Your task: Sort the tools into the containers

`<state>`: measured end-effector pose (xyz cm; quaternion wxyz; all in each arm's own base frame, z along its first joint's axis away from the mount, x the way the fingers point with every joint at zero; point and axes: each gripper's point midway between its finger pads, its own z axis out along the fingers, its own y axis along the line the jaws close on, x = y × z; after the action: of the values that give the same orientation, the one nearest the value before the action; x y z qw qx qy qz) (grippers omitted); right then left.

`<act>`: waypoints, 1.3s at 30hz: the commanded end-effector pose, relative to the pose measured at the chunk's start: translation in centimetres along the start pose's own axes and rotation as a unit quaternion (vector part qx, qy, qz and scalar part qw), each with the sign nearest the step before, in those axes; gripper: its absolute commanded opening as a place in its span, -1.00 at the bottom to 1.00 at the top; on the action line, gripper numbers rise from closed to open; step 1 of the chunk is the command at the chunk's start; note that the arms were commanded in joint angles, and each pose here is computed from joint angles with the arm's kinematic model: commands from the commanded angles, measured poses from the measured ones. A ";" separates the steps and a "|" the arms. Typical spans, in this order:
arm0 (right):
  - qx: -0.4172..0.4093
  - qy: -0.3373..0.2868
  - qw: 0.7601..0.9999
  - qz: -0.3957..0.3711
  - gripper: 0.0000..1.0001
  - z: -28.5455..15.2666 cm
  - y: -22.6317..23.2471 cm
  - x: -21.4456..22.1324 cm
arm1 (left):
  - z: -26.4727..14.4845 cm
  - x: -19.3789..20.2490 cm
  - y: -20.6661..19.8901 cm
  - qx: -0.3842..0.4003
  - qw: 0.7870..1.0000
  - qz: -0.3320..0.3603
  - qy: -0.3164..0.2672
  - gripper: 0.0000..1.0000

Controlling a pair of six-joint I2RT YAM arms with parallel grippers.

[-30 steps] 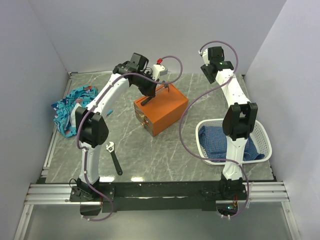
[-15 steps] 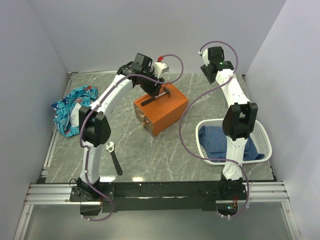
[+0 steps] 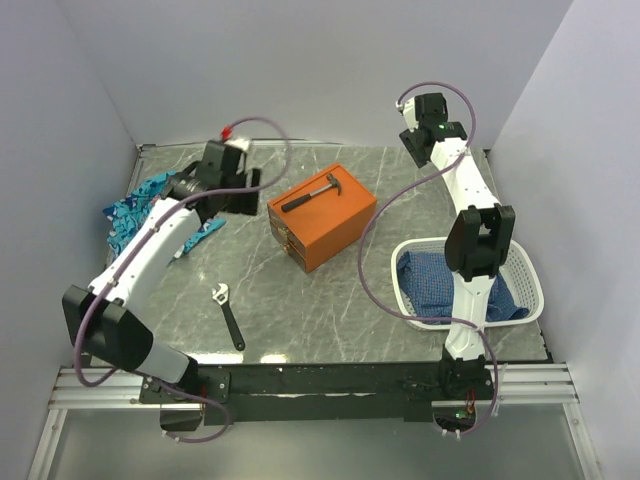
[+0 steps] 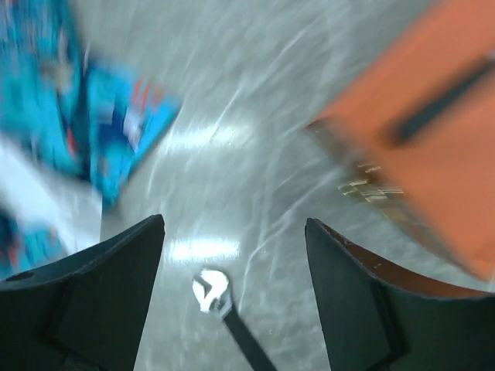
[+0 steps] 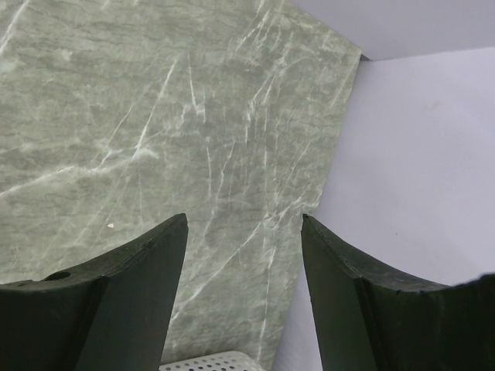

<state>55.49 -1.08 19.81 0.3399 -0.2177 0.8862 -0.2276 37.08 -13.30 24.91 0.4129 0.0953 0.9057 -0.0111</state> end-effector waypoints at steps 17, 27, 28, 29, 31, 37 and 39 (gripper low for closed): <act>0.001 -0.014 1.000 -0.028 0.37 -1.3 2.0 -1.7 | 0.0 29.5 2.1 -0.092 0.876 -0.273 0.387 0.44; -0.003 -0.010 0.999 -0.036 0.37 -0.6 2.7 -1.7 | 2.4 29.7 0.6 -0.059 0.870 -0.294 0.392 0.10; -0.004 -0.007 0.999 -0.037 0.37 -0.4 2.8 -1.5 | 2.3 29.9 0.7 -0.064 0.868 -0.293 0.395 0.07; -0.004 -0.007 0.999 -0.039 0.37 -0.4 2.9 -1.5 | 2.3 30.3 0.8 -0.069 0.867 -0.291 0.399 0.07; -0.004 -0.003 0.999 -0.040 0.37 -0.1 2.9 -1.2 | 2.1 31.1 0.8 -0.071 0.863 -0.290 0.408 -0.01; -0.004 -0.006 0.999 -0.038 0.37 0.0 3.0 -1.6 | 2.3 31.5 0.3 -0.062 0.863 -0.290 0.410 -0.54; -0.004 -0.007 0.999 -0.039 0.37 -0.1 3.0 -1.6 | 2.3 31.3 -0.1 -0.045 0.865 -0.288 0.408 -0.90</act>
<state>55.32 2.05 19.26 0.3341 -0.2537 0.8788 -0.2274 18.81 -7.08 1.02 -0.0066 -0.1988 0.9799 -0.0126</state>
